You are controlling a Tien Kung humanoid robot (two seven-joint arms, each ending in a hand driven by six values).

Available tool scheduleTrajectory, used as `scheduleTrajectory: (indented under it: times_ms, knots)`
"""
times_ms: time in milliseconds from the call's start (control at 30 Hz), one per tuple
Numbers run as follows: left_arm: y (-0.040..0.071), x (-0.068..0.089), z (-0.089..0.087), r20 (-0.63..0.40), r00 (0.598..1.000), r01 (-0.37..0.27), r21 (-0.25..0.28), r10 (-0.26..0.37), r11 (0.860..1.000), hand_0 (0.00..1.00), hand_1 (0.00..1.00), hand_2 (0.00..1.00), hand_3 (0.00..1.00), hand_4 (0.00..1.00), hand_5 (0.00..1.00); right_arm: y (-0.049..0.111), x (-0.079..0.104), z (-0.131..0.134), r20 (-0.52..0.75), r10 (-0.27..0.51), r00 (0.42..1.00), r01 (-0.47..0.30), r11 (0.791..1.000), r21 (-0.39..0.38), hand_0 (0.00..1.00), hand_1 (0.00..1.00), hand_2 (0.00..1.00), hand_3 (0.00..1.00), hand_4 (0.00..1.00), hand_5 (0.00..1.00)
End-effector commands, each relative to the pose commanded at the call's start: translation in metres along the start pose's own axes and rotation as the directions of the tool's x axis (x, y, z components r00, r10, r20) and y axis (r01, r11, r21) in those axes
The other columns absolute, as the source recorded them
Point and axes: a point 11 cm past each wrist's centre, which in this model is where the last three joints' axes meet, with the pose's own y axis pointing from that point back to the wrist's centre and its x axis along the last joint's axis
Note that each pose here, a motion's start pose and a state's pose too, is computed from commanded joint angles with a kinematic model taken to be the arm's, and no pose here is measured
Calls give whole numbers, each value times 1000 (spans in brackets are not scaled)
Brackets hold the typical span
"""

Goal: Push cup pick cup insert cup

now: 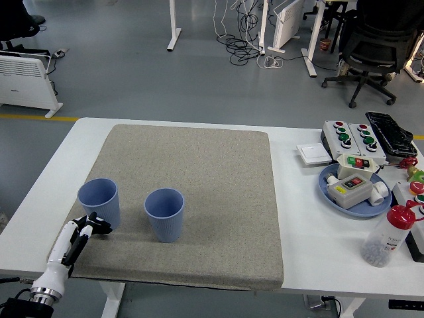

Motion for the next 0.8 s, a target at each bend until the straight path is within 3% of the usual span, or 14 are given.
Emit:
scheduleTrajectory:
  times_ms: [800]
  knots:
    - [-40,-9,2,-5,1000,4,4,-4,1000,631,526,483,441,527,998,1,-3,-1,-10,-2,1000,2,1000,-4,704,639,665,591,84,462]
